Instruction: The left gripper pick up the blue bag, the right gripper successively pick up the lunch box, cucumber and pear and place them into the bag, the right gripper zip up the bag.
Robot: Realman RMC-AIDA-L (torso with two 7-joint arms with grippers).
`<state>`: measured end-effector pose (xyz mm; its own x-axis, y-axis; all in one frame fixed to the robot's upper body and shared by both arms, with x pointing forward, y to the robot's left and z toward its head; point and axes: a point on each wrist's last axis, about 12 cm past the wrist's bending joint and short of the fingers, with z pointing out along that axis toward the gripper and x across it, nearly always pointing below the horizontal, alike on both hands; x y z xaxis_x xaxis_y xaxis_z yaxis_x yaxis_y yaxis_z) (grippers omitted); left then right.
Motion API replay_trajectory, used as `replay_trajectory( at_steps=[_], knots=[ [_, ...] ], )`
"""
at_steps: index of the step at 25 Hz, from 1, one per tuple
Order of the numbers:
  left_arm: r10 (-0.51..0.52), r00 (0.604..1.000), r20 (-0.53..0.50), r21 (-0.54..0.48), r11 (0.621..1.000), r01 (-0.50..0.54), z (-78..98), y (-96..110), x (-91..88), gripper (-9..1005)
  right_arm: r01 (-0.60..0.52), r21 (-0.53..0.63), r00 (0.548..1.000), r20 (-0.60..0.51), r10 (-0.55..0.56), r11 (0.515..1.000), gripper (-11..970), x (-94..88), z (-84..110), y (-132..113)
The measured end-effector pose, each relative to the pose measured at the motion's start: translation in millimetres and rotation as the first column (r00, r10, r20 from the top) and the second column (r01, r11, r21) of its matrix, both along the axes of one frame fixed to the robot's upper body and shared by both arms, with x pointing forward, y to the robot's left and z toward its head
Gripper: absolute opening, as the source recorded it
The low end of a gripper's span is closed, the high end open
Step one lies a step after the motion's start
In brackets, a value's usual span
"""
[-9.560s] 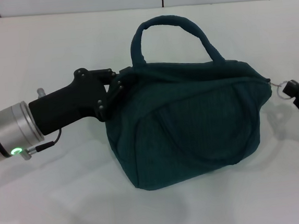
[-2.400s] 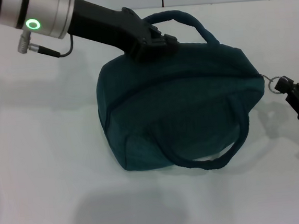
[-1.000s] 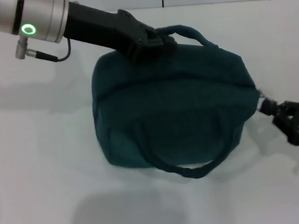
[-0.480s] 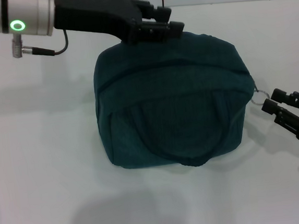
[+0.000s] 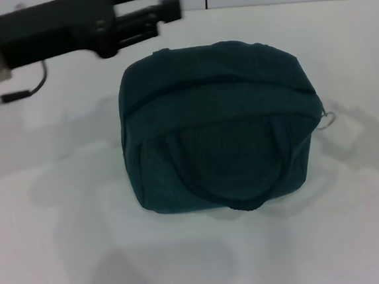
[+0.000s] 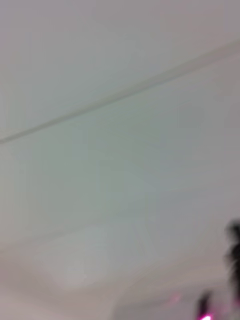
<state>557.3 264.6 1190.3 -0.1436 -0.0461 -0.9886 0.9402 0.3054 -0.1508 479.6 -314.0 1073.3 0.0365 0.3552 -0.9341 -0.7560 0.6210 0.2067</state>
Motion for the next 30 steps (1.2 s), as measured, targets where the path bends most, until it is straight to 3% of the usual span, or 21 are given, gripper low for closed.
replay_trajectory(
  at_steps=[2,5,8,12,16,18,19,25,30],
  knots=[
    [0.017,1.0,0.001,-0.061,0.998,-0.017,-8.6,13,-10.3,521,-0.105,0.036,0.994,0.035,0.103,0.994,768,5.4,17.7,-2],
    [-0.013,1.0,-0.019,-0.092,0.996,0.011,-16.5,26,-24.4,521,-0.307,0.048,0.952,0.036,0.305,0.951,772,17.5,45.9,-1],
    [-0.063,0.997,-0.055,-0.09,0.994,0.058,-24.0,33,-37.8,569,-0.467,0.023,0.884,0.025,0.466,0.884,776,24.4,65.6,6],
    [-0.149,0.985,-0.081,-0.103,0.985,0.141,-29.7,37,-51.2,660,-0.603,-0.031,0.798,-0.011,0.603,0.797,791,33.3,83.4,22],
    [-0.195,0.977,-0.089,-0.12,0.976,0.184,-33.2,38,-59.3,735,-0.694,-0.076,0.72,-0.087,0.688,0.716,817,42.3,87.7,44],
    [-0.198,0.976,-0.092,-0.113,0.976,0.188,-35.5,37,-60.6,773,-0.709,-0.083,0.705,-0.105,0.702,0.7,831,43.6,87.3,49],
    [-0.201,0.975,-0.093,-0.11,0.976,0.19,-36.3,36,-60.8,792,-0.741,-0.093,0.671,-0.146,0.727,0.666,838,46.2,86.0,59],
    [-0.224,0.969,-0.108,-0.085,0.973,0.215,-43.8,28,-63.1,888,-0.767,-0.097,0.641,-0.172,0.748,0.635,874,47.9,84.0,72],
    [-0.236,0.965,-0.112,-0.069,0.971,0.23,-51.2,22,-66.5,887,-0.776,-0.103,0.63,-0.181,0.755,0.622,874,48.3,83.0,77]
  ],
)
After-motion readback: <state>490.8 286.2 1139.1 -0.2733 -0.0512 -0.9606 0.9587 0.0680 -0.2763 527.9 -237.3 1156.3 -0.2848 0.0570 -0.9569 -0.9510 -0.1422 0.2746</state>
